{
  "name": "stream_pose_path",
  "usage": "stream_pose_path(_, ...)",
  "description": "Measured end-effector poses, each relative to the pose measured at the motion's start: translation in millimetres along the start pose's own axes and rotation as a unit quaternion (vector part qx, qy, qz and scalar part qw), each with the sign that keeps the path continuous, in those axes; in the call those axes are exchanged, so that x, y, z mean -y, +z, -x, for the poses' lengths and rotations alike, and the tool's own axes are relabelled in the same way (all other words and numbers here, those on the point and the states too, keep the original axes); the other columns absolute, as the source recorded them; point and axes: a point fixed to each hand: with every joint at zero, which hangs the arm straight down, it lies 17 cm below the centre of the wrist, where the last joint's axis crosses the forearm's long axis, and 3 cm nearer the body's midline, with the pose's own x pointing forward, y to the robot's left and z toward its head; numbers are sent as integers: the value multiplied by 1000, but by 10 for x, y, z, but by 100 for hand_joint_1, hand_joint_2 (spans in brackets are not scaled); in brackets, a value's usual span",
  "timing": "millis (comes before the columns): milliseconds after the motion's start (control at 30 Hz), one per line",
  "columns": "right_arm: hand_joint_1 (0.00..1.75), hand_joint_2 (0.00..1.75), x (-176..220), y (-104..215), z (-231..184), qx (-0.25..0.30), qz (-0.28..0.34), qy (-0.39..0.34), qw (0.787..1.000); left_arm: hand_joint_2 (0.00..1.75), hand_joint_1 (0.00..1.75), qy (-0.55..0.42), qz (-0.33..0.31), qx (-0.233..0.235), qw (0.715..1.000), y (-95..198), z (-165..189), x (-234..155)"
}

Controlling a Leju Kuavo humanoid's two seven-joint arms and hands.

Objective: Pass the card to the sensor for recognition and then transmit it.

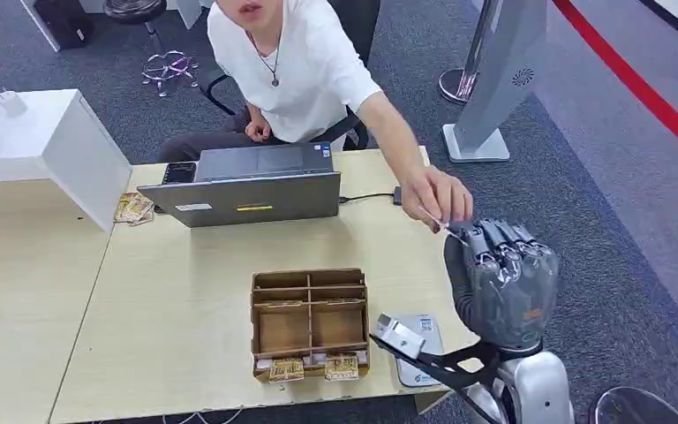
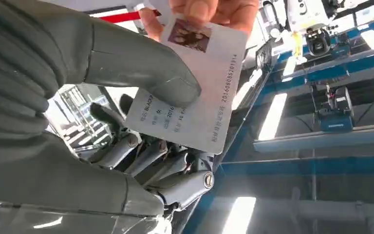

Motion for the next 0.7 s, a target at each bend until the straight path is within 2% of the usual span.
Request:
stream_pose_path(200, 175, 175, -31, 23, -20, -46, -5, -35, 998, 0, 0, 1, 0, -1, 1000, 0, 2, 2)
stream_pose_path(533, 175, 175, -82, 246, -229, -35, -27, -131, 990, 0, 0, 6, -2, -4, 1000, 4, -2, 7)
stream_pose_path(700, 175, 175, -270, 534, -112, -96, -61, -198, 974, 0, 0, 11, -3, -10, 1000, 6, 13, 11)
